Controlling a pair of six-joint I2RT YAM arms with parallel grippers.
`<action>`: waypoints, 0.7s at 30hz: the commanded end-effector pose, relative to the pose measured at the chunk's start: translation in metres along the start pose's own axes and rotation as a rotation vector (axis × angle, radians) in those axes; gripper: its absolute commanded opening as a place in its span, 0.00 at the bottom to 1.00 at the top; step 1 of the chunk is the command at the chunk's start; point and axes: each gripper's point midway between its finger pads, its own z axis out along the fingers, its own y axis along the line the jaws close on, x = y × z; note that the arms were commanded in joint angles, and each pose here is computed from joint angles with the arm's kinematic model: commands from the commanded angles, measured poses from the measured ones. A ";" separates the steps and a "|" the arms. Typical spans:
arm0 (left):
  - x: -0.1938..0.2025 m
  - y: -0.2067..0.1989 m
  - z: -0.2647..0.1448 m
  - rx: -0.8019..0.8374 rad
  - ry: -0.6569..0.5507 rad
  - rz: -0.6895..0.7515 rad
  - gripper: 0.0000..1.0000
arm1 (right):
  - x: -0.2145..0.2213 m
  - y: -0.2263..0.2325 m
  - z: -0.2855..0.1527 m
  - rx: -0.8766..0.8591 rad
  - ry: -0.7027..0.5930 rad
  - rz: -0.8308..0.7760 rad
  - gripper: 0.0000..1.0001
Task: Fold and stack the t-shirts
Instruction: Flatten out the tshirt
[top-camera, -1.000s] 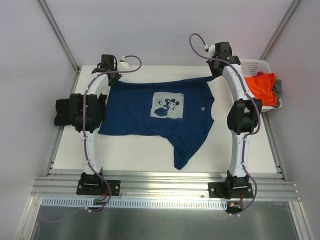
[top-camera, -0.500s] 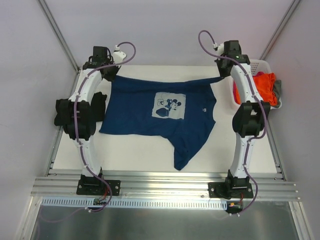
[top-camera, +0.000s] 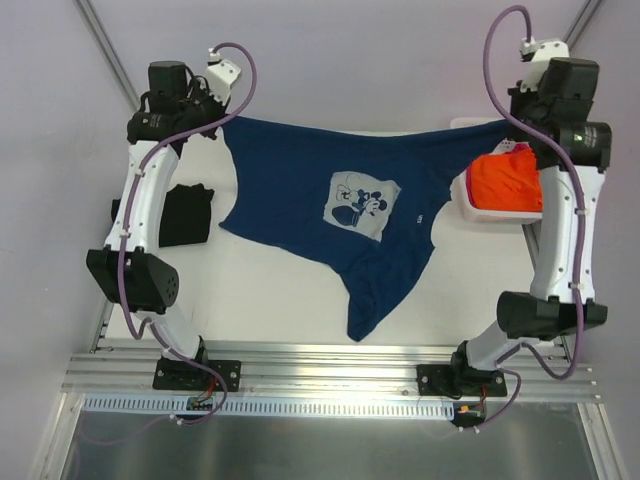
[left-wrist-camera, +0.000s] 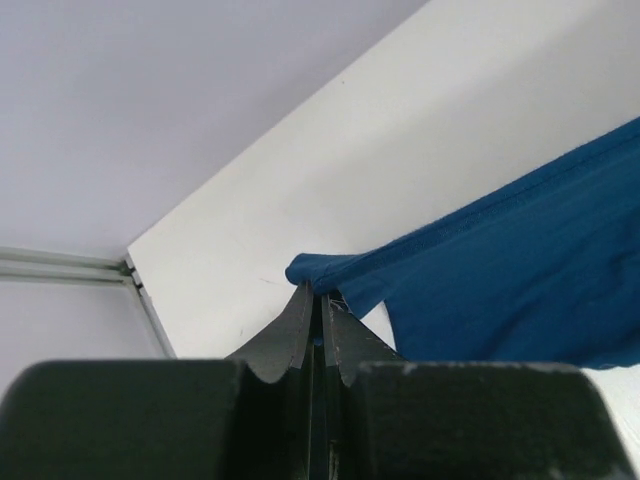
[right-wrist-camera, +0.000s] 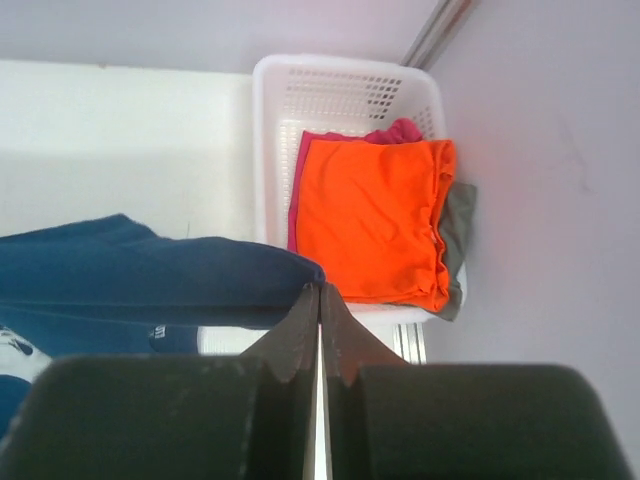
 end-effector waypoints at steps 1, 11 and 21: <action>-0.043 -0.003 -0.059 -0.057 -0.108 0.023 0.00 | -0.006 -0.026 -0.049 0.049 -0.054 0.070 0.00; -0.059 -0.070 -0.167 -0.043 -0.231 0.035 0.00 | 0.032 -0.014 -0.158 -0.036 -0.197 0.123 0.00; -0.068 -0.122 -0.282 0.019 -0.454 0.158 0.00 | 0.046 -0.008 -0.300 -0.007 -0.522 0.120 0.01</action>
